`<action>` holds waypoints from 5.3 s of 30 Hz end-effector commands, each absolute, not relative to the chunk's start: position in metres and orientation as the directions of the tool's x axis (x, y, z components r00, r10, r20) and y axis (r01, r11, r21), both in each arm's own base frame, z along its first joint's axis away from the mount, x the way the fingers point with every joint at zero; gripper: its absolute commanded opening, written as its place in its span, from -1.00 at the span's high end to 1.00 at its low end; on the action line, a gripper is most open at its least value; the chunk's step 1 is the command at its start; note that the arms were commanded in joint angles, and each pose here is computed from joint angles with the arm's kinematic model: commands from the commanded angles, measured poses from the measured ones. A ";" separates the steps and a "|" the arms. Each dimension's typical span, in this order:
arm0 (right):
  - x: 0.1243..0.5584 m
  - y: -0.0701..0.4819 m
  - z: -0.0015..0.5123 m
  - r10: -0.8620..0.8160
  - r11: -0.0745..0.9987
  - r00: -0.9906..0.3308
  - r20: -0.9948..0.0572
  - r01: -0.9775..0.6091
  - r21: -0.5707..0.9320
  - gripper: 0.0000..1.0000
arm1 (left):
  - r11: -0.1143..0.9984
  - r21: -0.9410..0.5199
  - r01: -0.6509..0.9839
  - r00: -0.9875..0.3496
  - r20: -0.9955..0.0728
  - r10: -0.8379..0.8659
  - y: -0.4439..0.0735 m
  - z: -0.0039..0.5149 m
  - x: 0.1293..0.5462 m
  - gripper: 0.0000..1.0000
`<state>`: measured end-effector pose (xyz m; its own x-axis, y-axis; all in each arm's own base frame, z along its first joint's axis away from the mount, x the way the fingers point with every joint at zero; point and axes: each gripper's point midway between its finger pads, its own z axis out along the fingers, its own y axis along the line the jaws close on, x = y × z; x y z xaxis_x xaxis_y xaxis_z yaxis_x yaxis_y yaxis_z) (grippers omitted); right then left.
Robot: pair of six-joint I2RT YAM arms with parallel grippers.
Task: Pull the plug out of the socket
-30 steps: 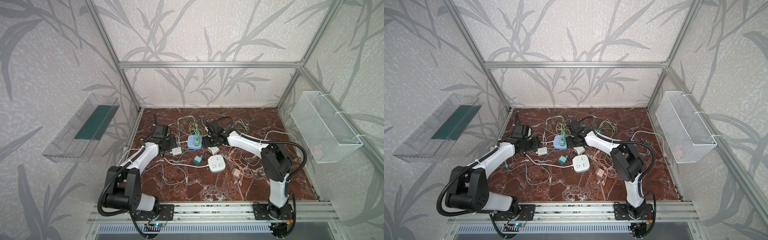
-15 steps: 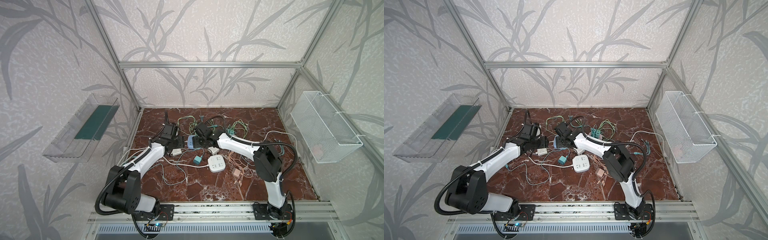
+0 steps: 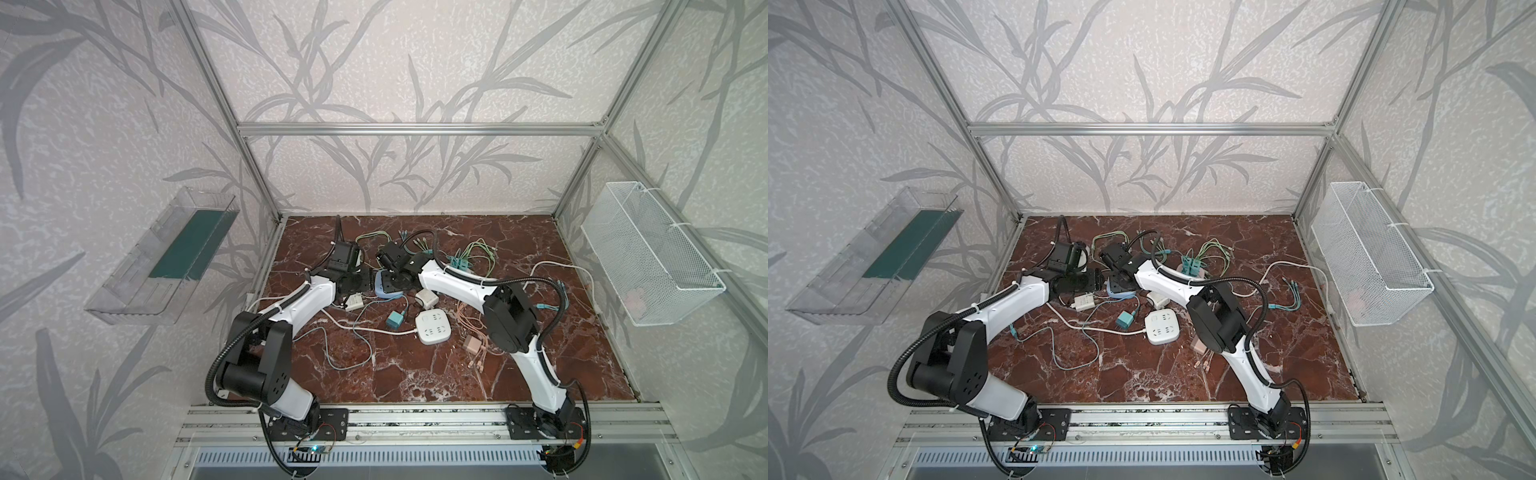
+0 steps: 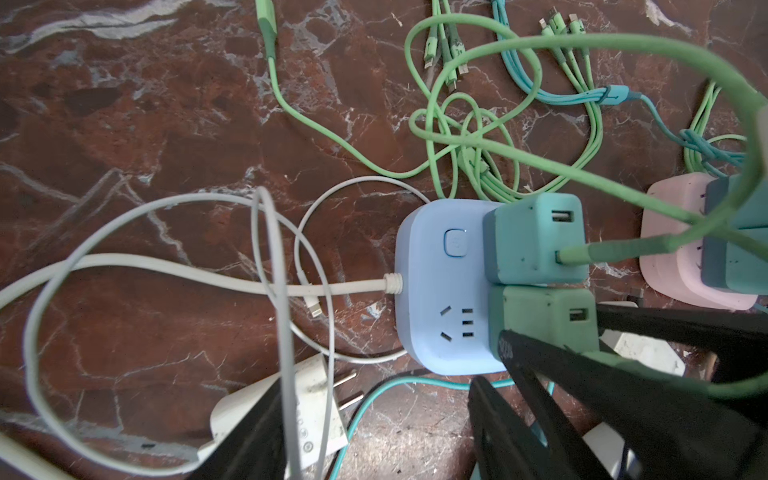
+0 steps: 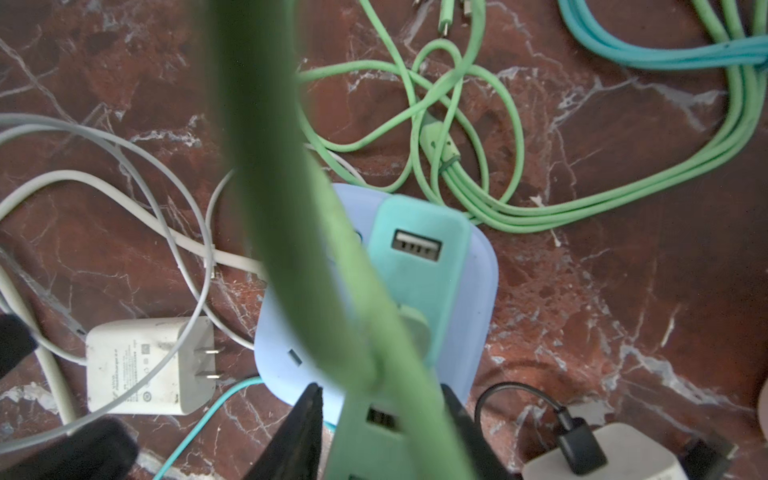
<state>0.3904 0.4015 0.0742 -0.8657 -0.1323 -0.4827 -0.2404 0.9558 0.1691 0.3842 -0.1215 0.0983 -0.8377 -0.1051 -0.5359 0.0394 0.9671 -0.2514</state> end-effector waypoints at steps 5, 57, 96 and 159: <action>0.399 0.384 0.066 -0.193 0.962 -0.860 -0.472 -0.261 0.082 0.43 | 0.951 -0.302 0.058 -0.849 -0.516 -0.112 -0.137 0.093 0.405 -0.34; 0.407 0.409 0.104 -0.243 0.934 -0.787 -0.566 -0.348 0.083 0.55 | 0.980 -0.196 -0.020 -0.970 -0.234 -0.067 -0.142 0.008 0.386 -0.10; 0.405 0.397 0.121 -0.226 0.923 -0.780 -0.584 -0.363 0.128 0.57 | 0.986 -0.167 -0.008 -0.979 -0.198 -0.042 -0.137 -0.008 0.374 -0.05; 0.392 0.351 0.054 -0.126 0.826 -0.945 -0.302 -0.268 0.496 0.46 | 0.949 -0.284 0.136 -0.837 -0.545 -0.043 -0.154 0.117 0.404 -0.18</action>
